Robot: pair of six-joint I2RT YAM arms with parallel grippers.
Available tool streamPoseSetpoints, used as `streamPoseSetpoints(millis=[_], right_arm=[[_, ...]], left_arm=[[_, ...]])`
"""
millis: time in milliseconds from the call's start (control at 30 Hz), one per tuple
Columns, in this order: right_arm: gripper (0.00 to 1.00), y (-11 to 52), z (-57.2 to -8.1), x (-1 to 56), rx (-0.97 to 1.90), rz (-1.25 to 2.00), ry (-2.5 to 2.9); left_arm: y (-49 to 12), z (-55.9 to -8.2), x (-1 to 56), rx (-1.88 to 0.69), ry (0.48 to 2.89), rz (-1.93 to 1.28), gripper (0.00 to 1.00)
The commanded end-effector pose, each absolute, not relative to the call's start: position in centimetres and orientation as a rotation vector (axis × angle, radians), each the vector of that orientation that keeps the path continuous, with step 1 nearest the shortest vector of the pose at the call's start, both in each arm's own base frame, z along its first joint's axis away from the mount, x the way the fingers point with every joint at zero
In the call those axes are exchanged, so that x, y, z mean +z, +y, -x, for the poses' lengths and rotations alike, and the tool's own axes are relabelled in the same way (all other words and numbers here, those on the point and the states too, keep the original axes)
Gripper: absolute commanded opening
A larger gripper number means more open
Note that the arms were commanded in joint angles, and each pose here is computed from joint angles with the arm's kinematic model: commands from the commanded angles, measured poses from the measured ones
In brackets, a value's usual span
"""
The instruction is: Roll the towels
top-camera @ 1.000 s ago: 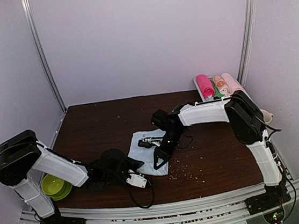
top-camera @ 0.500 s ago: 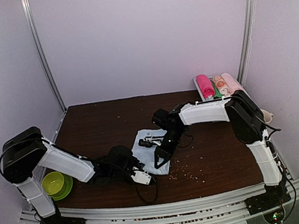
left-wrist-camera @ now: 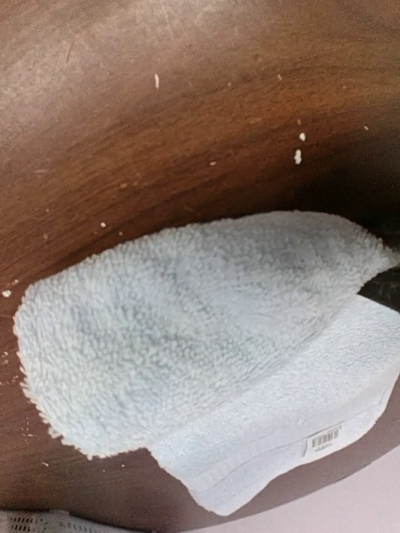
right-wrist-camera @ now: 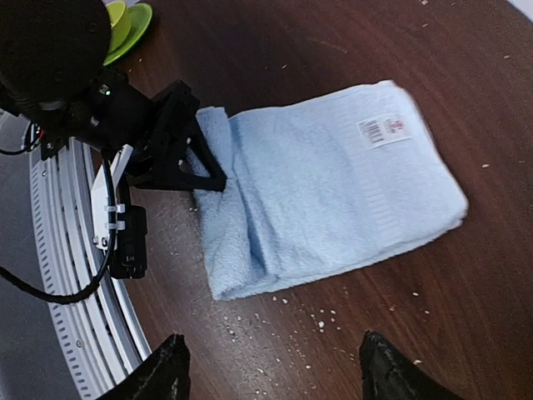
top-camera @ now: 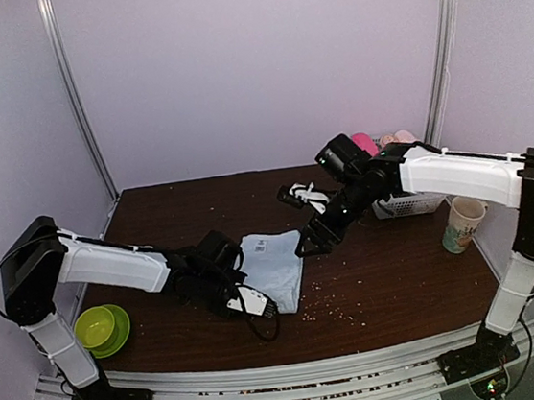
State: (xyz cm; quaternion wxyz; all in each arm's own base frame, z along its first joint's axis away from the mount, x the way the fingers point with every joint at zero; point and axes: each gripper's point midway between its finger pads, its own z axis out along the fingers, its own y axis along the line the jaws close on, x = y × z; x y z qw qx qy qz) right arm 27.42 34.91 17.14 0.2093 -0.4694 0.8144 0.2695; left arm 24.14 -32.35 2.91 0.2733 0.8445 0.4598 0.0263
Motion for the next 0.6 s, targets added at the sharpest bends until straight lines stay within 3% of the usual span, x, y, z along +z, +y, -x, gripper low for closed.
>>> streamPoseSetpoints(millis=[0,267,567], right_arm=[[0.72,31.8,-29.1,19.4,0.510,1.159,2.136],[0.76,30.7,-24.3,19.6,0.216,1.286,1.799],[0.75,33.2,-18.0,15.3,0.055,1.614,1.514]], left_arm=[[-30.4,-21.1,1.5,-0.212,1.437,-2.427,0.00],[-31.7,-20.9,4.4,-0.605,1.608,-2.438,0.00],[-33.0,-21.9,5.9,-1.010,1.761,-2.397,0.00]])
